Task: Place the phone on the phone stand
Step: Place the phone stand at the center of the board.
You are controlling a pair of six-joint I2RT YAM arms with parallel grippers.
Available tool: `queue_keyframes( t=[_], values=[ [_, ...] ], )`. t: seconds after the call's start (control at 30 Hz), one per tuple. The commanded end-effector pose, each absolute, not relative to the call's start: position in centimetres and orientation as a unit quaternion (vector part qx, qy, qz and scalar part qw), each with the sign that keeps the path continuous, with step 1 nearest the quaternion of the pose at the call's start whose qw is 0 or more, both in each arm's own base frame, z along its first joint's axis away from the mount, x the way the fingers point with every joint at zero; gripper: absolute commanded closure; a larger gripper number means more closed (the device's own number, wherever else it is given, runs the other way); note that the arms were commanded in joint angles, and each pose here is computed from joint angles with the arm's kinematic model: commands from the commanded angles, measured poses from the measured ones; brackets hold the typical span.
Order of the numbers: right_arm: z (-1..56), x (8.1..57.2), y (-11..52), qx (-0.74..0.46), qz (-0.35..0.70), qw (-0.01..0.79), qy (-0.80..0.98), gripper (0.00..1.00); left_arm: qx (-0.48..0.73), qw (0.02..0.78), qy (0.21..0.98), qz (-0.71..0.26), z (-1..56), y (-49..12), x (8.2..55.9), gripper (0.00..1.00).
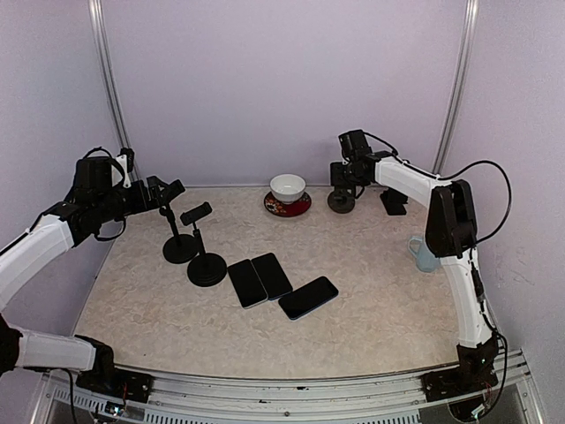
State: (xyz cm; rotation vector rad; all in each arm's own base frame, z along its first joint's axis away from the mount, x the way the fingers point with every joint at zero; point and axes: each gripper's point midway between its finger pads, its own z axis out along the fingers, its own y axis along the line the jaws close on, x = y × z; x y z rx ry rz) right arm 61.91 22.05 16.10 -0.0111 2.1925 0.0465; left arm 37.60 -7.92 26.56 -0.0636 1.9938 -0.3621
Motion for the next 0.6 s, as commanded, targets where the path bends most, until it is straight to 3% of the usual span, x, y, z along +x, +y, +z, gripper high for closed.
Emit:
queue_keyframes(
  t=[0.0,0.57],
  values=[
    [17.37,63.18,21.57,0.018,0.027,0.479,0.877,0.52,-0.030,0.531,0.832,-0.158,26.39,-7.77,37.82,0.01],
    [16.74,63.01,21.28,0.018,0.030,0.467,0.884,0.53,-0.034,0.530,0.832,-0.160,26.33,-7.55,37.92,0.01]
  ],
)
